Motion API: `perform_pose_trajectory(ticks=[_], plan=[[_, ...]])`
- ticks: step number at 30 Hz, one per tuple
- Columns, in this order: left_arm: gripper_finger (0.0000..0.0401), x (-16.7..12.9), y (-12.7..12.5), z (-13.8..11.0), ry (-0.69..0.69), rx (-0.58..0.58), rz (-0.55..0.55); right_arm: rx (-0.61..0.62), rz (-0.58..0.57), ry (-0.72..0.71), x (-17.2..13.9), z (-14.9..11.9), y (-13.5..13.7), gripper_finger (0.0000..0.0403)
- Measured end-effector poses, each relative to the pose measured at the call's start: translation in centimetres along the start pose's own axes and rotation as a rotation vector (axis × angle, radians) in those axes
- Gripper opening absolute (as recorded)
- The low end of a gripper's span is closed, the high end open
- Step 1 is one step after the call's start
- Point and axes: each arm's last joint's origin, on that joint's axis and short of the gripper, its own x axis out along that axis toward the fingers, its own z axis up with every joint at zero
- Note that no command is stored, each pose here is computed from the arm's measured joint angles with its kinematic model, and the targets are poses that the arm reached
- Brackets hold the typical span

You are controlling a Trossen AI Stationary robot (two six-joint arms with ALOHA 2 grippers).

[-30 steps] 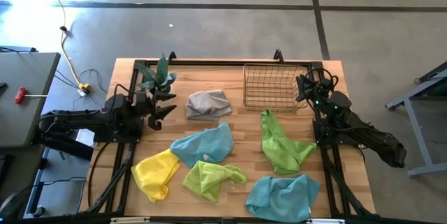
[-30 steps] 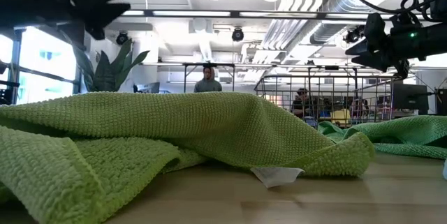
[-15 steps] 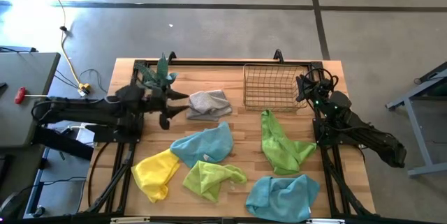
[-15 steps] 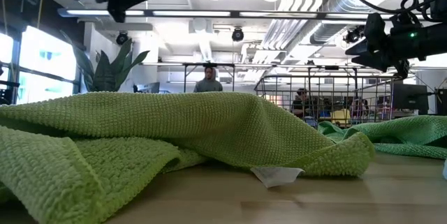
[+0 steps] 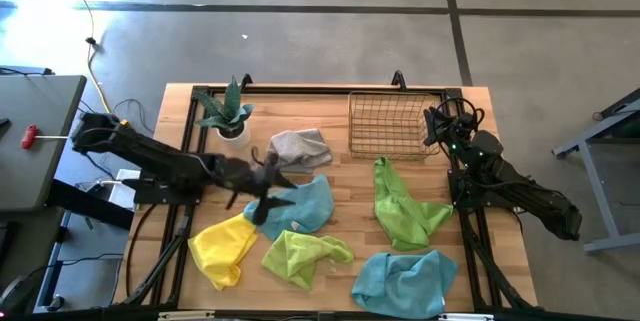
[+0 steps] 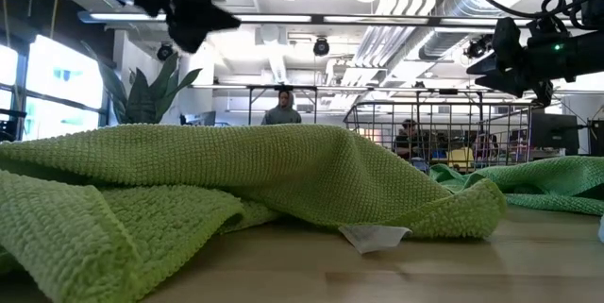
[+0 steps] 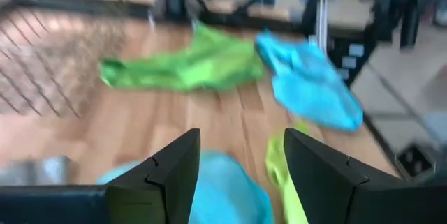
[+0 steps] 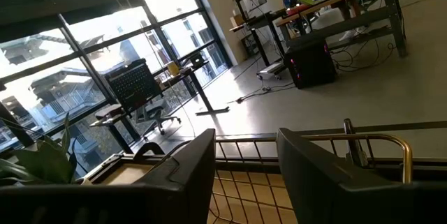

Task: Fold microfiber towels
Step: Fold the light green microfiber towel

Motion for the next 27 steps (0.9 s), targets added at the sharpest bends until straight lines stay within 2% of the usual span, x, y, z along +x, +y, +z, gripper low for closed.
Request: perform_pose_trajectory(ticks=[5,9,16,21,27], plan=[[0.0197,2.3,-1.9,-2.4,0.123,0.047,0.004,0.000,0.000,0.000,0.0,0.0,0.0,0.0146],[0.0197,3.9,-2.3,-4.3,0.193,0.077,0.076,0.000,0.000,0.000,0.0,0.0,0.0,0.0146],[0.0197,6.0,-0.8,-7.1,0.310,-0.032,0.202,0.000,0.000,0.000,0.0,0.0,0.0,0.0146],[0.0197,6.1,0.7,-9.2,0.473,-0.095,0.306,0.000,0.000,-0.001,0.0,0.0,0.0,0.0146],[0.0197,4.4,1.6,-9.8,0.635,-0.159,0.437,0.000,0.000,0.000,0.0,0.0,0.0,0.0146]])
